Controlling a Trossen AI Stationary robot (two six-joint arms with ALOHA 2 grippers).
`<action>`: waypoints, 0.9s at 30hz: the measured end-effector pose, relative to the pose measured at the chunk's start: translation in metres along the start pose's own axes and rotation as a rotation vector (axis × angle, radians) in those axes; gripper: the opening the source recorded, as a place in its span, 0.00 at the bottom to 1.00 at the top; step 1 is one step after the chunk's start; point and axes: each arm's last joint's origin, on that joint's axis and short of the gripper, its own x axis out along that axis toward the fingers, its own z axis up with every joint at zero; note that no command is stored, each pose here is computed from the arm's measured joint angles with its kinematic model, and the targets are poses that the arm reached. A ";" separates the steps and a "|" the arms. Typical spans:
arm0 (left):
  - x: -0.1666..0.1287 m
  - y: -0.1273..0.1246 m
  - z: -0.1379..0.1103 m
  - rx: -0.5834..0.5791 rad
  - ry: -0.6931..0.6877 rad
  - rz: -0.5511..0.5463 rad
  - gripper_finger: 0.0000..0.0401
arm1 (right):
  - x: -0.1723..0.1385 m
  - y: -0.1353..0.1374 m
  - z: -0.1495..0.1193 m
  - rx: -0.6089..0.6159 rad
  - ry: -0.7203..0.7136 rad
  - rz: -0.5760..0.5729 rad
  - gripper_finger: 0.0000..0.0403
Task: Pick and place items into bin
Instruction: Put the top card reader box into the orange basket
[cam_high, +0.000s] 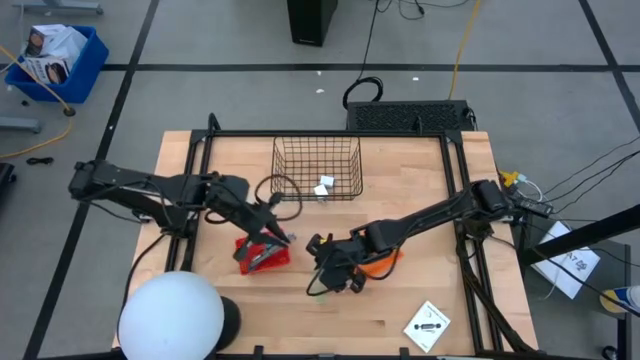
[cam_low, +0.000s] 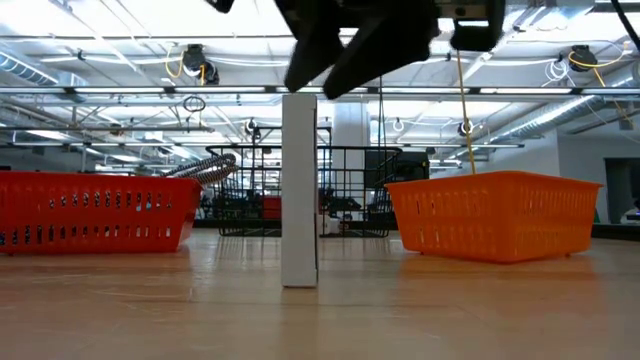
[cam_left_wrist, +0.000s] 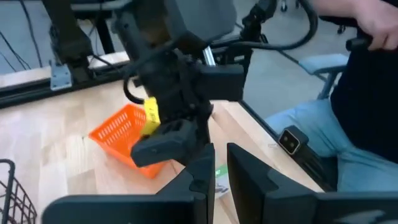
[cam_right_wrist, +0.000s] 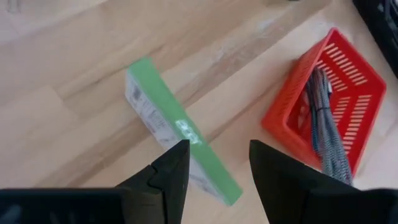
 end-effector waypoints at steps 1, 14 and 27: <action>-0.002 -0.001 -0.002 0.005 -0.021 0.003 0.12 | 0.001 -0.002 0.001 -0.014 0.008 0.005 0.40; -0.001 -0.007 -0.014 0.002 -0.052 -0.009 0.12 | 0.033 0.001 -0.007 -0.164 0.225 0.059 0.40; 0.001 -0.012 -0.013 0.008 -0.060 -0.024 0.12 | 0.031 0.010 0.002 -0.195 0.246 0.020 0.06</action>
